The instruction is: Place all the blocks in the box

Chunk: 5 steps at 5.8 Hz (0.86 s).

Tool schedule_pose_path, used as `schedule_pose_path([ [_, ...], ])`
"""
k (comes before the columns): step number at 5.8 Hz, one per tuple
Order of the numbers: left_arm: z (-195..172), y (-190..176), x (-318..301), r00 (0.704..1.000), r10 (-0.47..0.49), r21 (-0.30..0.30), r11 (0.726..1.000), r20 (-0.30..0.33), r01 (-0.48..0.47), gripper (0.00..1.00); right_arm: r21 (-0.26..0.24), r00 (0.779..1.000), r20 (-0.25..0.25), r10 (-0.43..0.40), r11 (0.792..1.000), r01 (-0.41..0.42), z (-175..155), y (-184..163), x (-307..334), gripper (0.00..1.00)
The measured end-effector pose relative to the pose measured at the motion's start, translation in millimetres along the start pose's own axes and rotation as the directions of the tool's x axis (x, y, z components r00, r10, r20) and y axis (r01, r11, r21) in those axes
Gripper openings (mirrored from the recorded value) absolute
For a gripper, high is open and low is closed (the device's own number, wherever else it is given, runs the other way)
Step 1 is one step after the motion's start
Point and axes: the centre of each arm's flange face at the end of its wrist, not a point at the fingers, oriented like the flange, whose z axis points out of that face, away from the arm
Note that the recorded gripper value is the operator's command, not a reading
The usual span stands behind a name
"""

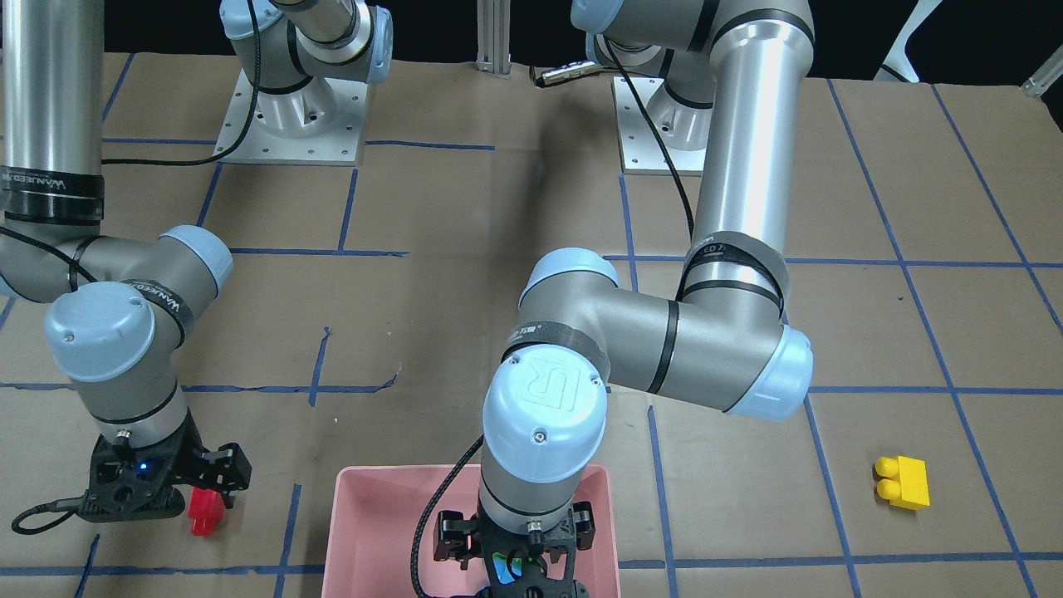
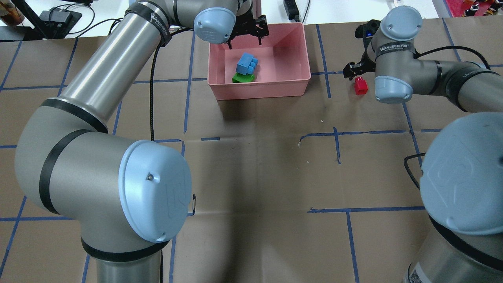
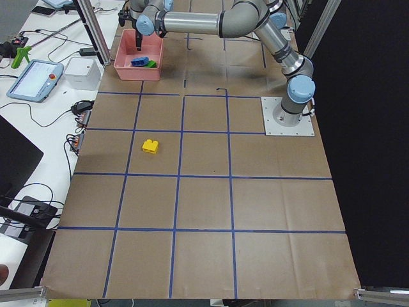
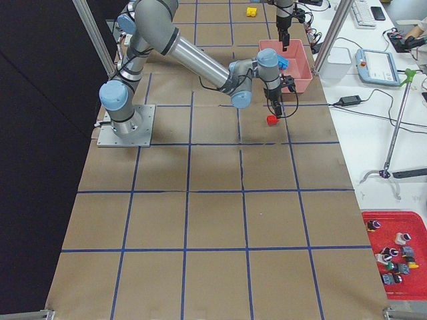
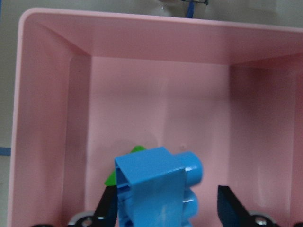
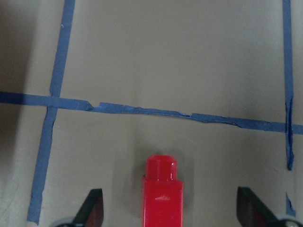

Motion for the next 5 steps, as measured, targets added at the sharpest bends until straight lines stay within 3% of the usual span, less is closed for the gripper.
schedule_pose_path([
  [2,-78,-16,-71,0.997,-0.070,0.006,0.998,0.021,0.070,0.99,-0.035,1.000,0.017,0.008,0.999,-0.007,23,9,-3,0.99],
  [3,-118,-21,-137,0.993,-0.110,-0.010,0.994,0.047,0.110,0.99,-0.046,1.000,0.021,0.011,0.999,-0.010,30,12,-2,0.72],
  [4,-139,-17,-205,0.991,-0.110,-0.034,0.993,0.073,0.113,0.99,-0.053,1.000,0.020,0.016,0.998,-0.015,33,13,2,0.25],
  [5,-149,-6,-275,0.994,-0.060,-0.067,0.996,0.089,0.066,0.99,-0.057,1.000,0.020,0.023,0.998,-0.022,33,13,6,0.06],
])
